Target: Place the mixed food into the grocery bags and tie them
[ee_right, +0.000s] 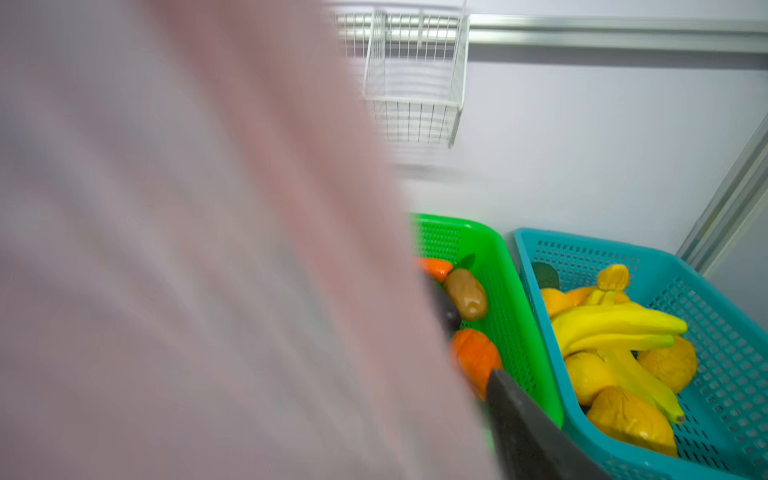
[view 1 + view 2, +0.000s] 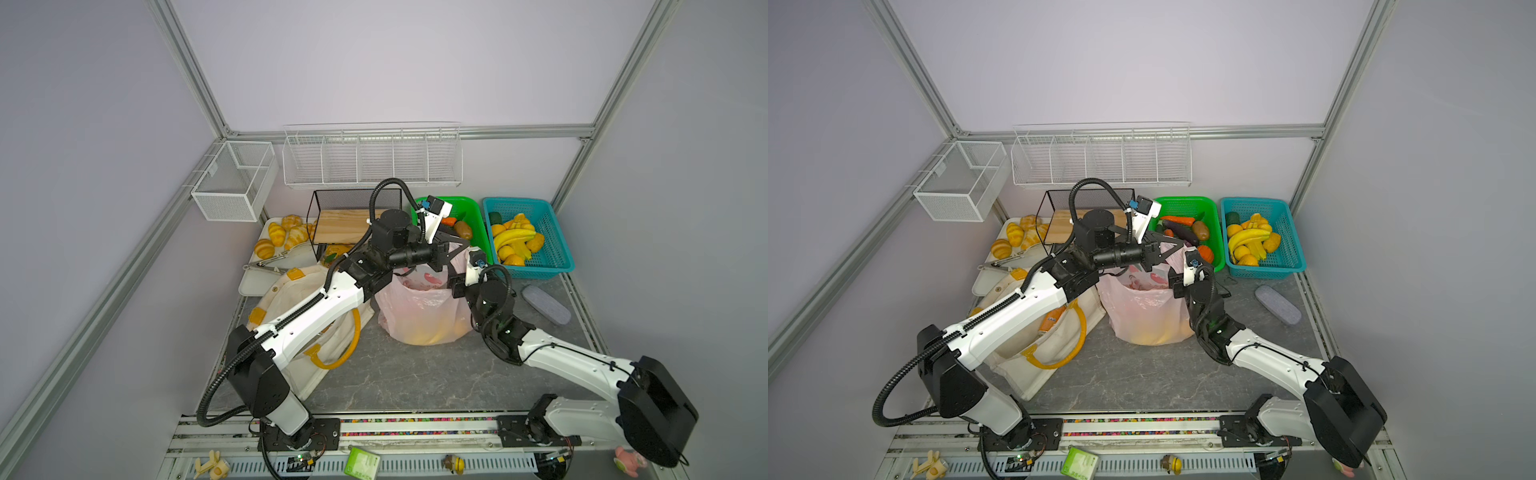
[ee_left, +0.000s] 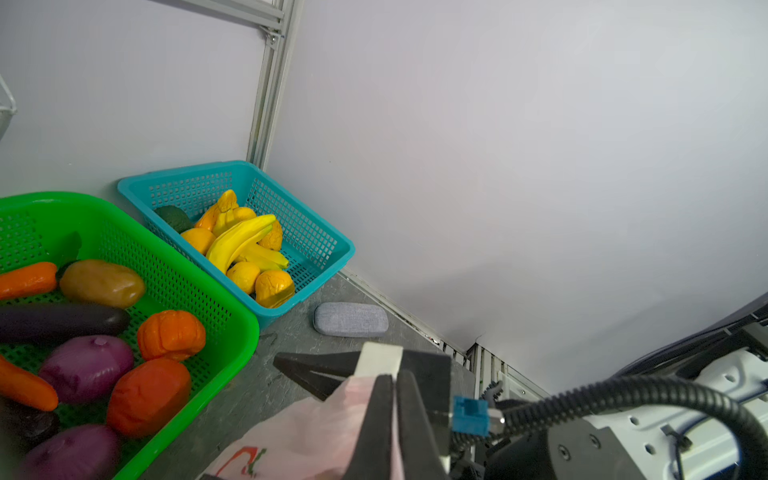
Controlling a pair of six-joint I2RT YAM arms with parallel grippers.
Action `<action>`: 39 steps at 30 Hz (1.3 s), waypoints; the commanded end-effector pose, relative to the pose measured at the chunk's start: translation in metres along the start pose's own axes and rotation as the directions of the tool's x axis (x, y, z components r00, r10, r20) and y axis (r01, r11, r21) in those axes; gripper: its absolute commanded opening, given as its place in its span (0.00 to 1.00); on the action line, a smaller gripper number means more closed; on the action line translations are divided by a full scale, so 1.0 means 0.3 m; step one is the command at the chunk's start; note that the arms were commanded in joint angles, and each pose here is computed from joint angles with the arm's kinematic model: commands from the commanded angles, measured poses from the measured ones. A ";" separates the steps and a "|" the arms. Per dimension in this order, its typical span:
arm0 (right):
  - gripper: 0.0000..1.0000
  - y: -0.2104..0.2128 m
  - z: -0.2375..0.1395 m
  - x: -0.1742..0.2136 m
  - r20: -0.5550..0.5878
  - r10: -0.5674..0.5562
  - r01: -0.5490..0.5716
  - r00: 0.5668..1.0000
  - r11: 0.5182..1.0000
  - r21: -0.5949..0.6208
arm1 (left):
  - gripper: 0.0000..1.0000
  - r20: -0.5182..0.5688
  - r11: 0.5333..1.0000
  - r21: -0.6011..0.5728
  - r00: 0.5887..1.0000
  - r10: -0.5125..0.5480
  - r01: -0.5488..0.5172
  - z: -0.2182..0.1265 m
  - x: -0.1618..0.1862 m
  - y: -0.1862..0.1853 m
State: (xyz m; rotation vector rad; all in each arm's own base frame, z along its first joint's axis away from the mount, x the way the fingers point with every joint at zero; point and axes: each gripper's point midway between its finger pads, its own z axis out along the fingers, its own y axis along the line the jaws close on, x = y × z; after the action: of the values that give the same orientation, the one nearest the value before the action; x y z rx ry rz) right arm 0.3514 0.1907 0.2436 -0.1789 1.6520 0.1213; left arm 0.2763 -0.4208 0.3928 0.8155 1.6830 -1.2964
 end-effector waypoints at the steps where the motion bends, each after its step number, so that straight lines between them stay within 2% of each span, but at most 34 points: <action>1: 0.71 -0.020 -0.021 0.075 -0.075 -0.041 0.039 0.996 0.999 -0.017 | 0.00 0.037 1.000 0.002 0.999 0.020 -0.020 -0.032 -0.052 -0.034; 2: 0.71 -0.013 -0.026 0.063 -0.069 -0.047 0.044 0.996 0.998 -0.047 | 0.00 0.036 1.000 -0.002 0.999 0.020 -0.020 -0.031 -0.051 -0.029; 4: 0.78 0.017 -0.044 0.024 -0.058 -0.055 0.046 0.997 0.989 -0.140 | 0.00 0.037 1.000 -0.006 0.999 0.019 -0.019 -0.032 -0.052 -0.020; 7: 1.00 0.053 -0.083 -0.034 -0.037 -0.062 0.050 0.997 0.960 -0.276 | 0.00 0.037 1.000 -0.014 0.999 0.017 -0.016 -0.034 -0.053 -0.005; 10: 0.90 0.094 -0.129 -0.095 -0.016 -0.079 0.065 0.997 0.903 -0.424 | 0.00 0.036 1.000 -0.018 0.999 0.016 -0.015 -0.035 -0.052 0.007; 15: 0.89 0.142 -0.185 -0.142 -0.007 -0.147 0.114 0.989 0.794 -0.598 | 0.00 0.032 1.000 -0.015 0.999 0.014 -0.013 -0.036 -0.052 0.016; 17: 0.89 0.147 -0.188 -0.157 -0.002 -0.164 0.125 0.987 0.765 -0.632 | 0.00 0.028 1.000 -0.010 1.000 0.011 -0.010 -0.034 -0.048 0.015; 21: 0.89 0.131 -0.170 -0.205 0.025 -0.153 0.132 0.988 0.743 -0.656 | 0.00 0.023 1.000 -0.003 1.000 0.007 -0.007 -0.032 -0.049 0.013; 26: 0.91 0.125 -0.155 -0.216 0.037 -0.182 0.149 0.983 0.652 -0.744 | 0.00 0.019 1.000 0.005 1.000 0.007 -0.007 -0.033 -0.049 0.007; 31: 1.00 0.126 -0.159 -0.222 0.037 -0.134 0.104 0.990 0.539 -0.836 | 0.00 0.010 1.000 0.013 1.000 0.003 -0.003 -0.030 -0.046 0.003; 32: 0.96 0.134 -0.162 -0.222 0.036 -0.130 0.098 0.991 0.515 -0.852 | 0.00 0.007 1.000 0.014 1.000 0.001 -0.001 -0.029 -0.043 0.005; 35: 0.75 0.148 -0.150 -0.221 0.018 -0.115 0.070 0.993 0.468 -0.881 | 0.00 0.008 1.000 0.014 1.000 0.003 -0.003 -0.029 -0.045 0.004; 39: 0.35 0.142 -0.139 -0.223 0.010 -0.085 0.048 0.996 0.466 -0.884 | 0.00 0.004 1.000 0.007 1.000 0.005 -0.005 -0.025 -0.041 0.014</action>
State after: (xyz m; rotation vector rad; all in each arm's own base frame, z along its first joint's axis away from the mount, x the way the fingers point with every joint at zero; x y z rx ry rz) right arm 0.3166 0.2254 0.3004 -1.0216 1.5343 0.8944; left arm 0.2832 -0.4134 0.3896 0.8146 1.7025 -1.2948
